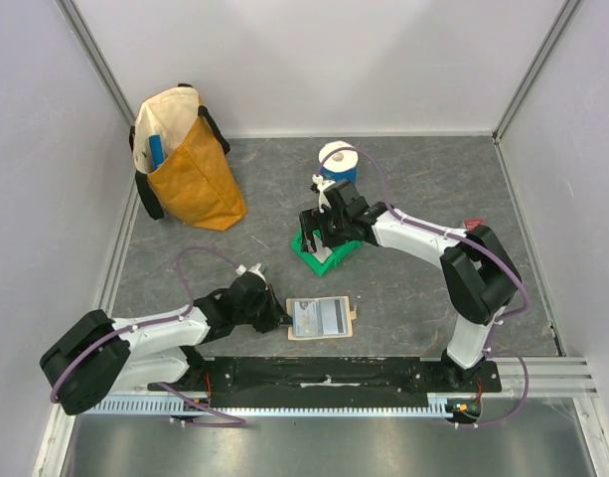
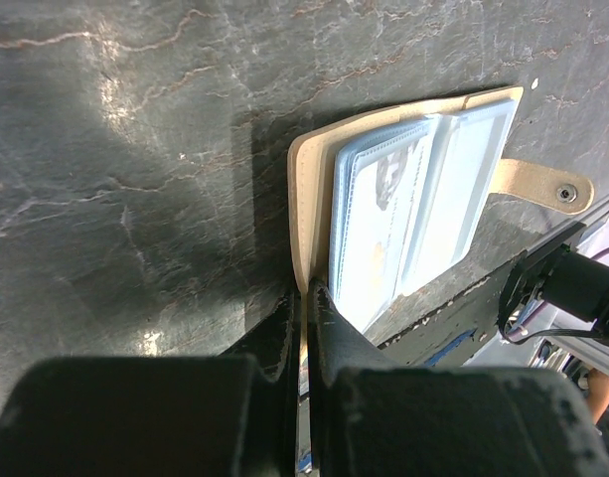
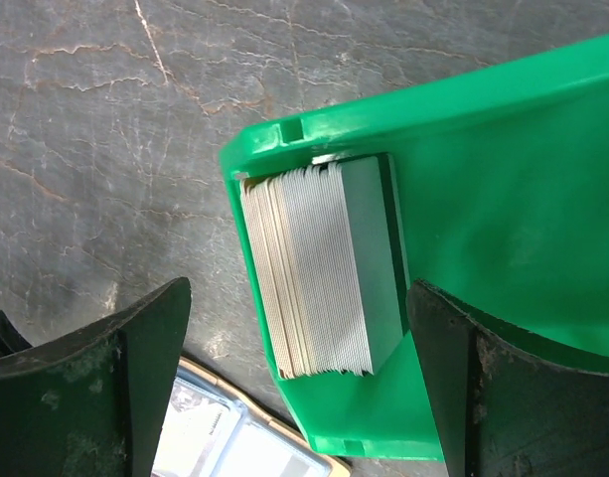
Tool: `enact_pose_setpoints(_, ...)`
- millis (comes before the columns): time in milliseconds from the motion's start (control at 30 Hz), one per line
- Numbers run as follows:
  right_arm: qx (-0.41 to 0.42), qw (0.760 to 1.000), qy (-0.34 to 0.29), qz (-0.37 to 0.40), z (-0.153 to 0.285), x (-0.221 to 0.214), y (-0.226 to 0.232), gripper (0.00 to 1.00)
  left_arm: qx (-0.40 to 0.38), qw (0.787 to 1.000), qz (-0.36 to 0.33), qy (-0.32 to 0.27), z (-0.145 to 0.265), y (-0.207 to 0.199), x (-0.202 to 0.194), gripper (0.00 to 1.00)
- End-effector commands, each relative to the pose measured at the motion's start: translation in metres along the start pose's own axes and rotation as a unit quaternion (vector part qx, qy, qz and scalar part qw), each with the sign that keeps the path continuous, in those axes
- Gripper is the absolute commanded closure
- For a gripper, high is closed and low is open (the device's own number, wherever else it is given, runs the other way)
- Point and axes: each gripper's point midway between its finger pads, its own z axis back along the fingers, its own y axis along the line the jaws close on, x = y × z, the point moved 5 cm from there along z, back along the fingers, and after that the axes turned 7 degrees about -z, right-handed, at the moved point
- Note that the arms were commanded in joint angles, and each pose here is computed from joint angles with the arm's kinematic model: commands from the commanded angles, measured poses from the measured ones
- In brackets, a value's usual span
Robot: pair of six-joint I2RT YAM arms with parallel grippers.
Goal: Put the credit cards into the card holder
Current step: Pick up the credit card from the storage box.
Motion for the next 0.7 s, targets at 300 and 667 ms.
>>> enact_pose_setpoints(300, 0.054, 0.998, -0.008, 0.025, -0.013, 0.018, 0.012, 0.03, 0.007, 1.0, -0.011, -0.004, -0.003, -0.003, 0.005, 0.98)
enact_pose_setpoints(667, 0.088, 0.996, -0.005, 0.033, -0.004, 0.02, 0.022, 0.07, 0.006, 1.0, -0.009, -0.003, -0.004, -0.003, 0.006, 0.98)
